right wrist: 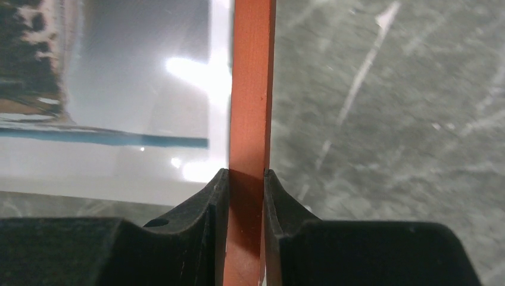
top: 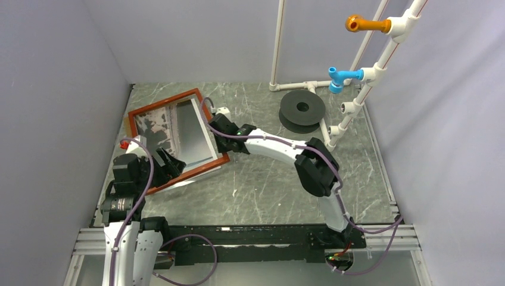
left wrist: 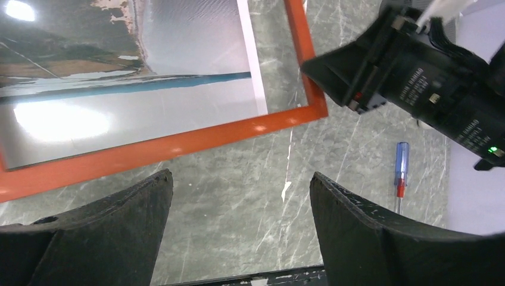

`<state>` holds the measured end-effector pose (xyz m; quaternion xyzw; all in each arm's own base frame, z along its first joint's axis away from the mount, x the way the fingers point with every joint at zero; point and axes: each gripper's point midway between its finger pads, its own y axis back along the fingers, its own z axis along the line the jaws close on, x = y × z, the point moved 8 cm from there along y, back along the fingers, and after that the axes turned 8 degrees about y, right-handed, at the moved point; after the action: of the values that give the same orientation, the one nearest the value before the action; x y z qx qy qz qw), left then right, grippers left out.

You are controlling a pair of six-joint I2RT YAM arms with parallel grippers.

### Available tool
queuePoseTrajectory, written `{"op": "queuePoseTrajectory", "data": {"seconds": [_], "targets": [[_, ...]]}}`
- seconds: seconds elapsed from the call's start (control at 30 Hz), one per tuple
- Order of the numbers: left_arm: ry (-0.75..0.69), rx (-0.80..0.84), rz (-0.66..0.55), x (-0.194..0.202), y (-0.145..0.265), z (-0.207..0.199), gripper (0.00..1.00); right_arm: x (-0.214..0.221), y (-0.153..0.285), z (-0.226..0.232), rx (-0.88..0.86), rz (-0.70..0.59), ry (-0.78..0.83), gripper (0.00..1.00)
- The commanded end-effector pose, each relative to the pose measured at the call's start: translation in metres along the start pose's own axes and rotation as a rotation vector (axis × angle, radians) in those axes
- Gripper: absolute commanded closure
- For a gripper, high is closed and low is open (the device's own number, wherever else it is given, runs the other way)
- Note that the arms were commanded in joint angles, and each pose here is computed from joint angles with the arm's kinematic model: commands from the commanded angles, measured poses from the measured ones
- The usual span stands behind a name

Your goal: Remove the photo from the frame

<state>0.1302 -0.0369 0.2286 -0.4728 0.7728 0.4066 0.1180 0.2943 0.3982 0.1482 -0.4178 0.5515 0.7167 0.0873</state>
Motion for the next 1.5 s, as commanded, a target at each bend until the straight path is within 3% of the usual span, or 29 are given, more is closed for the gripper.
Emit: {"op": "queuePoseTrajectory", "data": {"seconds": [0.0, 0.17, 0.4, 0.93, 1.27, 1.47], "targets": [[-0.010, -0.003, -0.039, -0.010, 0.005, -0.007, 0.12, -0.006, 0.026, -0.029, 0.008, -0.076, -0.064, 1.00], [-0.020, -0.037, -0.039, -0.012, -0.001, -0.002, 0.11, 0.016, 0.019, -0.029, -0.076, -0.065, -0.007, 1.00], [-0.007, -0.091, -0.024, -0.009, -0.010, 0.007, 0.10, 0.033, 0.014, -0.048, 0.008, -0.021, -0.078, 1.00], [0.123, 0.020, 0.111, -0.007, -0.060, 0.003, 0.13, 0.120, 0.074, -0.159, 0.146, 0.036, -0.109, 1.00], [0.209, 0.000, 0.233, 0.012, -0.090, 0.020, 0.12, 0.116, 0.065, -0.195, 0.293, 0.079, -0.007, 1.00], [0.214, -0.080, 0.172, 0.010, -0.091, 0.029, 0.09, 0.109, 0.069, -0.215, 0.413, 0.096, 0.008, 1.00]]}}
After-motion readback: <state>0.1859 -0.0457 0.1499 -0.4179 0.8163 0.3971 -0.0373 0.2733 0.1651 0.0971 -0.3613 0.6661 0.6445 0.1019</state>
